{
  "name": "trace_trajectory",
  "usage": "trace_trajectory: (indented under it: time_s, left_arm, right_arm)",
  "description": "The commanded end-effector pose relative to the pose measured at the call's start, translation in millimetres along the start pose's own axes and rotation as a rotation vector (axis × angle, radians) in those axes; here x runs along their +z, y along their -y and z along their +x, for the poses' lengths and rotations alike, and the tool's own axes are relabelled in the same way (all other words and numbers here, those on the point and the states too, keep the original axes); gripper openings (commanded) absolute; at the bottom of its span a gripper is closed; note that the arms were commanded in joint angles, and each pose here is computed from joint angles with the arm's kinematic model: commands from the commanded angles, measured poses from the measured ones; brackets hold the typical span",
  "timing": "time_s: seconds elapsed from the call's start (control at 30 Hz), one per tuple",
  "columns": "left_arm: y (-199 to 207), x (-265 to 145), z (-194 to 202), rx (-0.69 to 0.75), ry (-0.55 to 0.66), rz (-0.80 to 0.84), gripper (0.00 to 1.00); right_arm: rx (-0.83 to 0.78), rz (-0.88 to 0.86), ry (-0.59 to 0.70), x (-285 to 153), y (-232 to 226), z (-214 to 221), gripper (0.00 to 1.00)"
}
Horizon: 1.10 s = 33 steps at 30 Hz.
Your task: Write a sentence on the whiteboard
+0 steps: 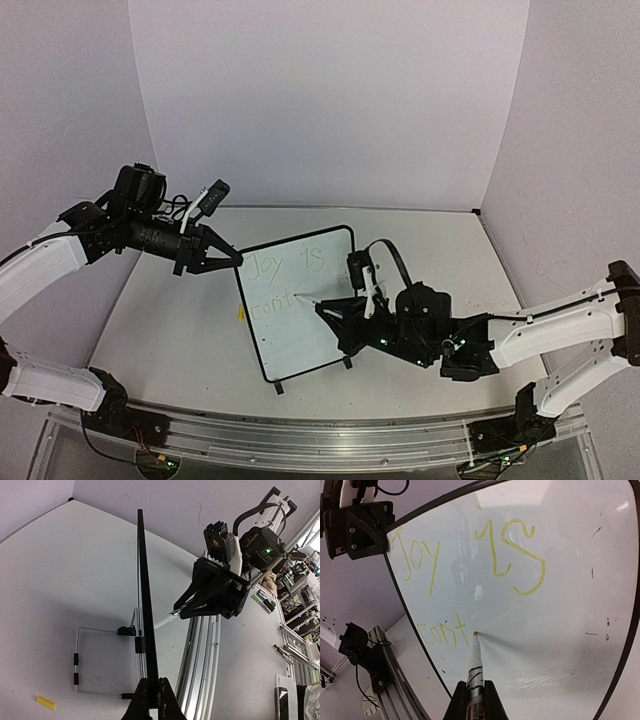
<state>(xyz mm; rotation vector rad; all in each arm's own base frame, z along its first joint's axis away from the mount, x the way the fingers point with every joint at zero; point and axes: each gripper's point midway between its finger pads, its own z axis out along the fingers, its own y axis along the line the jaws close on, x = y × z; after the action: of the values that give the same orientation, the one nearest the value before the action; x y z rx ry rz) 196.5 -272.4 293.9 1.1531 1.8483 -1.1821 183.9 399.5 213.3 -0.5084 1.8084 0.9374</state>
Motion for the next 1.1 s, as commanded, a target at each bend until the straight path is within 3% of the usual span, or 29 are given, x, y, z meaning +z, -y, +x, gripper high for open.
trace_trajectory:
  time_s: [0.0, 0.73, 1.07]
  left_arm:
    - [5, 1, 4, -0.009, -0.009, 0.024, 0.0]
    - [6, 1, 4, -0.007, -0.008, 0.026, 0.0]
    - [5, 1, 5, -0.01, -0.009, 0.024, 0.0]
  right_arm:
    - [0.004, -0.03, 0.042, 7, -11, -17, 0.0]
    - [0.054, 0.011, -0.041, 2, 4, 11, 0.0]
    - [0.043, 0.027, -0.003, -3, 5, -3, 0.0]
